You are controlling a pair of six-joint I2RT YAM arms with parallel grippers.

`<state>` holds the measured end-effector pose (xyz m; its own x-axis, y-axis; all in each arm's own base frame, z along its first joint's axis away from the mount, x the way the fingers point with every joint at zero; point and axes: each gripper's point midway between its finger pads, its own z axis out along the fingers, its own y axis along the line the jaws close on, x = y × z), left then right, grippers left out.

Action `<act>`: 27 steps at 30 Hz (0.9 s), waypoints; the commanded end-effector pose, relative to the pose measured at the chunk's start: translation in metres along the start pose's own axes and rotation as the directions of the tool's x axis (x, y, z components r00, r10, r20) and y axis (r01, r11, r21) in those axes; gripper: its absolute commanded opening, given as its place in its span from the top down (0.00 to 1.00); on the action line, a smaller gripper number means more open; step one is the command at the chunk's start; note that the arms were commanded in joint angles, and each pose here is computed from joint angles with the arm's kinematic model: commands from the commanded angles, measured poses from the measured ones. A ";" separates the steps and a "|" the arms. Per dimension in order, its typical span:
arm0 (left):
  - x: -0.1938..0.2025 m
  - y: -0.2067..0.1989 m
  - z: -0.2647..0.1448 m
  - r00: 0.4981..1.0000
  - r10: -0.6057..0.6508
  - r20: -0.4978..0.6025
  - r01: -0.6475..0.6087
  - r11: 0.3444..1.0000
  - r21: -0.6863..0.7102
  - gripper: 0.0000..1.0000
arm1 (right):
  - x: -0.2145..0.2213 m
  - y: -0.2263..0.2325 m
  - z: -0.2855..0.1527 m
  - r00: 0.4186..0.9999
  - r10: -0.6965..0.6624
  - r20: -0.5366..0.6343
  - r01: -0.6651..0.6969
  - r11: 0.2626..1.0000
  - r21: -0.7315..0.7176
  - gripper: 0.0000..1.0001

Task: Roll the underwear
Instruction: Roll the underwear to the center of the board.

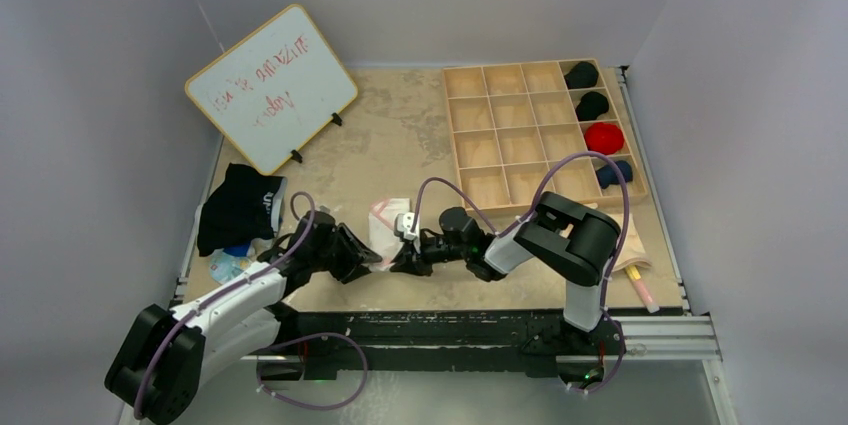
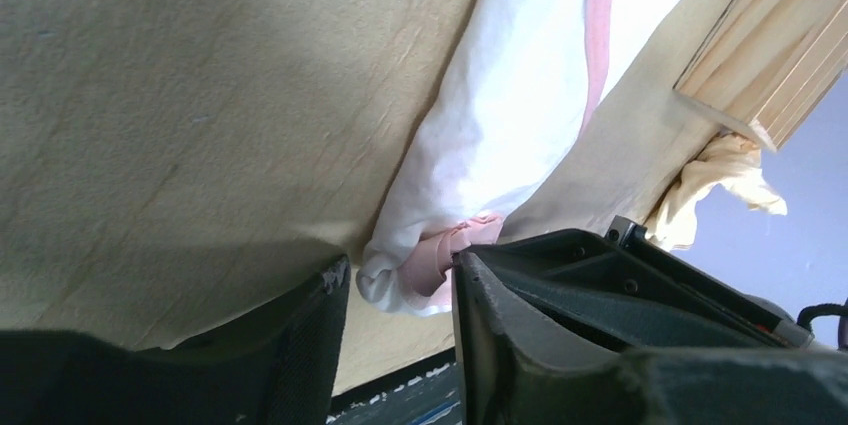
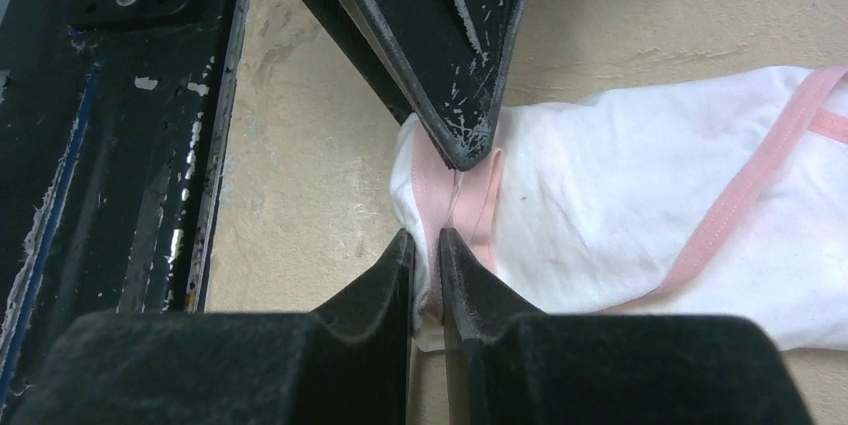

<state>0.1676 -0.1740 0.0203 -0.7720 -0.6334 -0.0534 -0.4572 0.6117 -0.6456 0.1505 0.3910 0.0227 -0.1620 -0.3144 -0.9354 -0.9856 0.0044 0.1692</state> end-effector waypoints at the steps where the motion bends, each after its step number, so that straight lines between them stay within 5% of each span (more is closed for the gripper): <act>1: -0.007 0.042 0.010 0.997 -0.020 0.072 0.029 0.991 -0.128 0.63 | 0.026 0.003 -0.005 0.996 0.064 -0.064 -0.064 0.998 0.010 0.83; 10: -0.010 0.052 0.020 0.997 -0.002 0.080 0.015 0.986 -0.168 0.87 | 0.017 0.005 -0.006 0.999 0.022 -0.032 -0.023 1.000 -0.003 0.79; 13: -0.011 0.046 0.019 0.997 0.014 0.076 -0.002 0.988 -0.152 1.00 | 0.007 -0.004 -0.010 0.998 -0.066 -0.020 0.067 0.997 0.047 0.65; 18: -0.012 0.031 0.012 0.998 0.038 0.056 -0.030 0.989 -0.142 1.00 | -0.008 -0.010 -0.022 0.956 -0.282 -0.074 0.289 0.952 0.104 0.45; 27: -0.011 0.015 0.003 0.998 0.048 0.033 -0.043 0.990 -0.137 1.00 | -0.025 -0.010 -0.023 0.782 -0.581 -0.226 0.615 0.779 0.127 0.39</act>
<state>0.1781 -0.1718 0.0152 -0.7685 -0.6346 -0.0818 -0.4674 0.6441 -0.6055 0.1513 0.3777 0.0461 0.2944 -0.4100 -0.8633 -0.9519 -0.0453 -0.3031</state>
